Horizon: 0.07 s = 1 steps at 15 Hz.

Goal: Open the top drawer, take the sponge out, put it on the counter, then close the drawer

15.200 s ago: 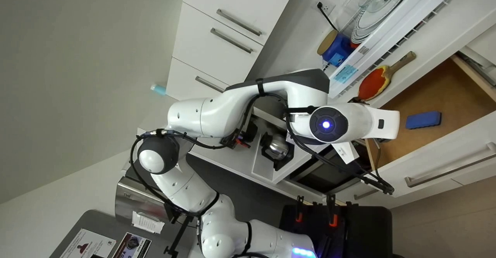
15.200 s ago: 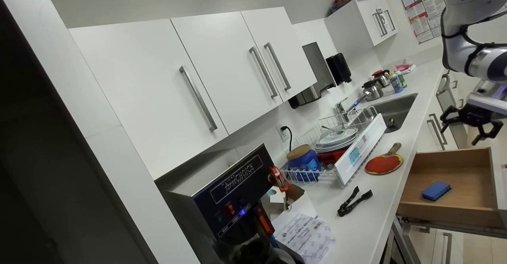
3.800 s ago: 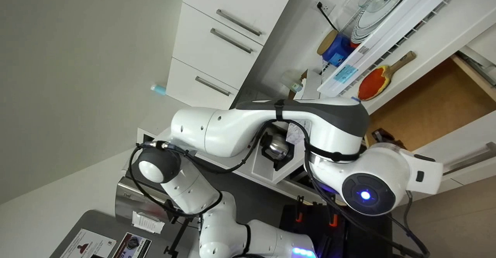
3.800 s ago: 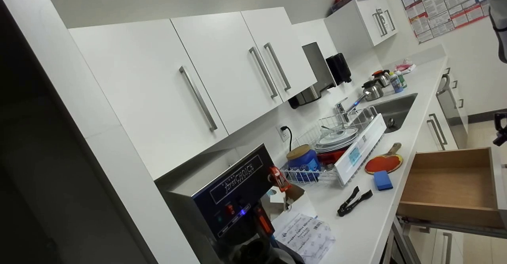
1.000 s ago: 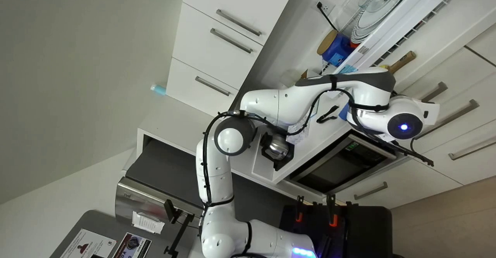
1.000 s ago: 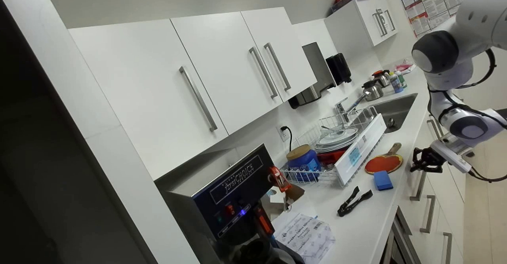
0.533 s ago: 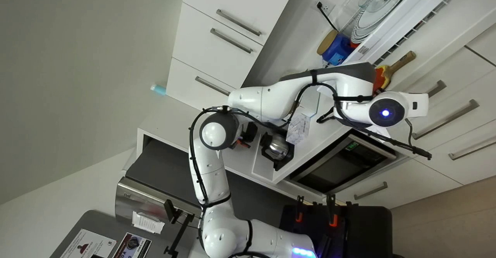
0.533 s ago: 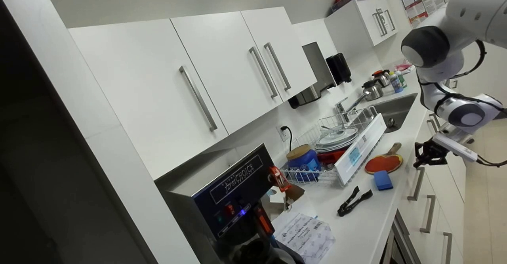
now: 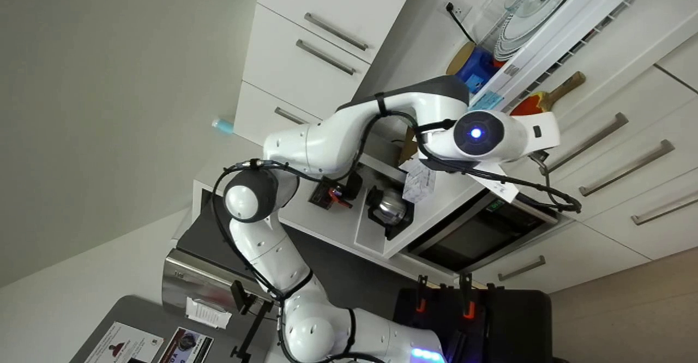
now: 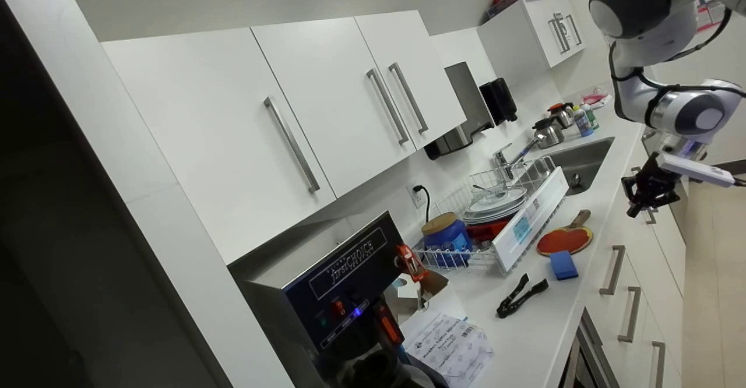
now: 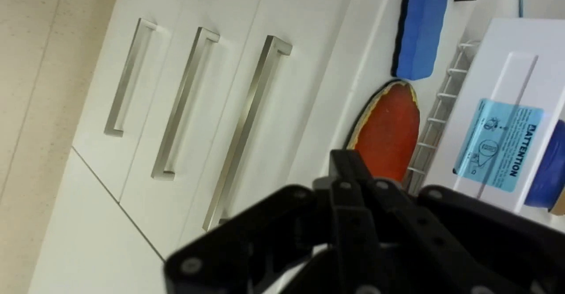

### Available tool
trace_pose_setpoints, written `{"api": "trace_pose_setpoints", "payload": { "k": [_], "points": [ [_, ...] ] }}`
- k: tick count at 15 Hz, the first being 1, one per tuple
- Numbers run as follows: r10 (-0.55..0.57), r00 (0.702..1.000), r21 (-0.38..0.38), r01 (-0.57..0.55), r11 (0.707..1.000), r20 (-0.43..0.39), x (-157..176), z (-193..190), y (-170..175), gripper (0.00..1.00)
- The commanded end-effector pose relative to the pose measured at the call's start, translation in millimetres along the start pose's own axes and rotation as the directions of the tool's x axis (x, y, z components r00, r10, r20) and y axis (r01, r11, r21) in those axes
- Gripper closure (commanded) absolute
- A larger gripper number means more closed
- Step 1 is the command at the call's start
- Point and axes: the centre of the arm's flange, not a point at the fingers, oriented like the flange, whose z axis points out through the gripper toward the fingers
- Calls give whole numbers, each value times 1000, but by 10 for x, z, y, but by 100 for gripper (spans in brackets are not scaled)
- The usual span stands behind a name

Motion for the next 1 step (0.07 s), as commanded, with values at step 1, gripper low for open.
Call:
{"api": "trace_pose_setpoints", "payload": {
  "k": [1],
  "points": [
    [-67,998,-57,68,996,9,-275,-315,-353,100]
  ]
}}
